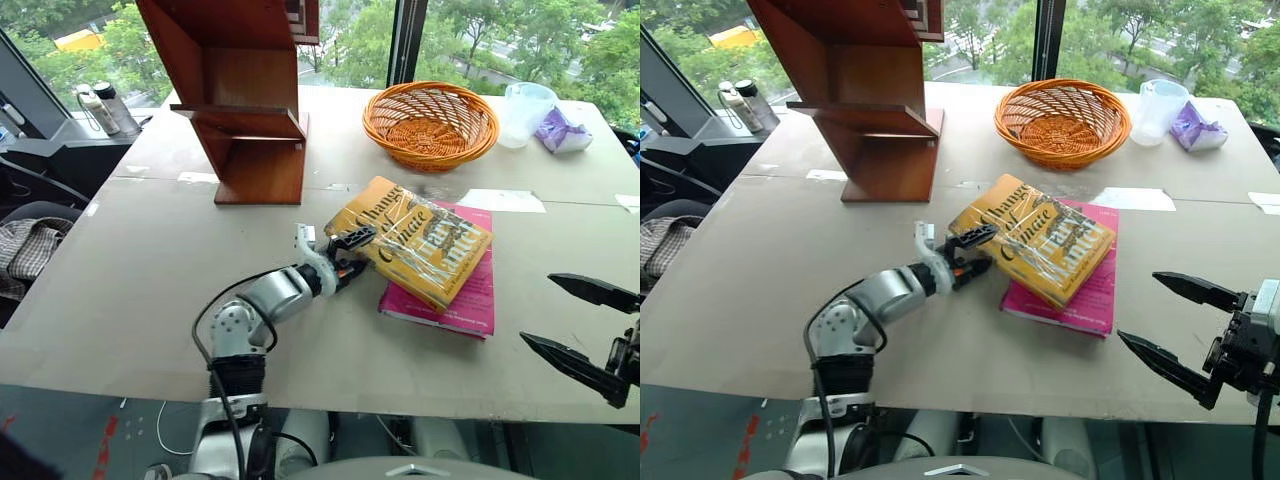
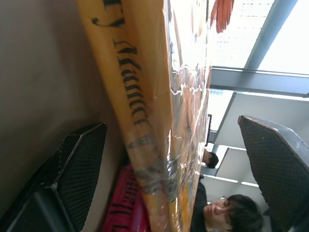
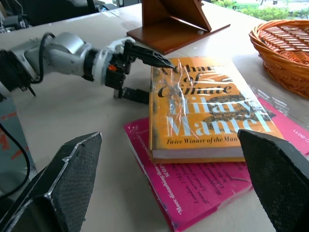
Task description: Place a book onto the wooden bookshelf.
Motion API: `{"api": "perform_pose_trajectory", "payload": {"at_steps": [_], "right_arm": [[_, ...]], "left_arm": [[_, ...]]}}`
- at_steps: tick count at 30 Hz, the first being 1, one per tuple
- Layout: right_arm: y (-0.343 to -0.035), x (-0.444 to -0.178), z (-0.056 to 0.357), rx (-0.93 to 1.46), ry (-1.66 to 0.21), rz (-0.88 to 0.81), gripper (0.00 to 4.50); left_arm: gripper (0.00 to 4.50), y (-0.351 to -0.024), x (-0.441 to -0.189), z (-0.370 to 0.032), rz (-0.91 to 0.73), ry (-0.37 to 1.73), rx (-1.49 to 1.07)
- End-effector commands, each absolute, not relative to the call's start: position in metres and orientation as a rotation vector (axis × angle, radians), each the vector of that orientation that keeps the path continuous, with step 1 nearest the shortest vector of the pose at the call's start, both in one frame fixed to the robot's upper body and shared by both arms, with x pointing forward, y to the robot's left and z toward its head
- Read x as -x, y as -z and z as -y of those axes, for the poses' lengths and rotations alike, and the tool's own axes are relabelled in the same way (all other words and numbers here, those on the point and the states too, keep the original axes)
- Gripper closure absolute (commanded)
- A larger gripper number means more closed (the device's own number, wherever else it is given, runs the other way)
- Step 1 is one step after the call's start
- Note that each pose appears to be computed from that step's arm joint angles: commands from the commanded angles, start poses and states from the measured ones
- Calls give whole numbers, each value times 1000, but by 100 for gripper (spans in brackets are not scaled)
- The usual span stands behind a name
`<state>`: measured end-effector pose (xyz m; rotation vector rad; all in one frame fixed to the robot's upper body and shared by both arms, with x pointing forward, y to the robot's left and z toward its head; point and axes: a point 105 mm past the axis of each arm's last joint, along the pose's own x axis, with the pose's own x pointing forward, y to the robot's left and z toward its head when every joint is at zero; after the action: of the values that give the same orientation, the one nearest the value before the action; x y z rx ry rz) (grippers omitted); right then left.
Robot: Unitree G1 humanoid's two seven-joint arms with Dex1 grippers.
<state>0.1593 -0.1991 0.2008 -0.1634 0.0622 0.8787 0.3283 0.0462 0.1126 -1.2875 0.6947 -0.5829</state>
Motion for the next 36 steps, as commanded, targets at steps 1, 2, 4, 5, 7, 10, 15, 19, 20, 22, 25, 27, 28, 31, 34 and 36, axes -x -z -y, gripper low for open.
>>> {"api": "perform_pose_trajectory", "payload": {"at_steps": [1, 2, 4, 5, 7, 10, 15, 19, 20, 22, 25, 27, 28, 31, 34, 36], "right_arm": [[-212, -154, 192, 171, -887, -23, 5], [-211, -154, 192, 169, -882, -24, 5], [-209, -154, 192, 167, -870, -25, 0], [-208, -155, 192, 167, -867, -24, 0], [-207, -158, 191, 164, -861, -14, 0], [-207, -164, 186, 149, -867, 9, 0], [-201, -174, 184, 130, -879, 35, 0], [-206, -185, 177, 97, -898, 105, 0], [-206, -188, 177, 88, -905, 120, 0], [-203, -197, 181, 84, -905, 130, 0], [-201, -207, 184, 95, -912, 146, 0], [-203, -215, 188, 102, -915, 164, 0], [-204, -219, 189, 108, -916, 173, 0], [-210, -232, 193, 119, -914, 203, 0], [-212, -243, 195, 133, -913, 224, 0], [-214, -254, 196, 142, -917, 247, 0]], "left_arm": [[0, -114, -335, -31, -708, 582, 1303], [0, -111, -338, -28, -711, 567, 1310], [51, -109, -341, -23, -707, 560, 1330], [69, -110, -341, -22, -704, 568, 1332], [166, -110, -341, -23, -690, 582, 1327], [311, -114, -348, -32, -617, 596, 1354], [402, -140, -354, -47, -483, 640, 1388], [402, -188, -351, -74, -320, 744, 1200], [402, -210, -347, -80, -269, 804, 1109], [402, -248, -332, -83, -196, 924, 849], [402, -282, -310, -81, -118, 1016, 484], [402, -302, -295, -79, -12, 1022, 135], [402, -312, -290, -80, 47, 1008, -6], [402, -346, -288, -88, 239, 899, -386], [402, -374, -291, -91, 404, 786, -753], [402, -404, -290, -93, 519, 683, -1019]]}}
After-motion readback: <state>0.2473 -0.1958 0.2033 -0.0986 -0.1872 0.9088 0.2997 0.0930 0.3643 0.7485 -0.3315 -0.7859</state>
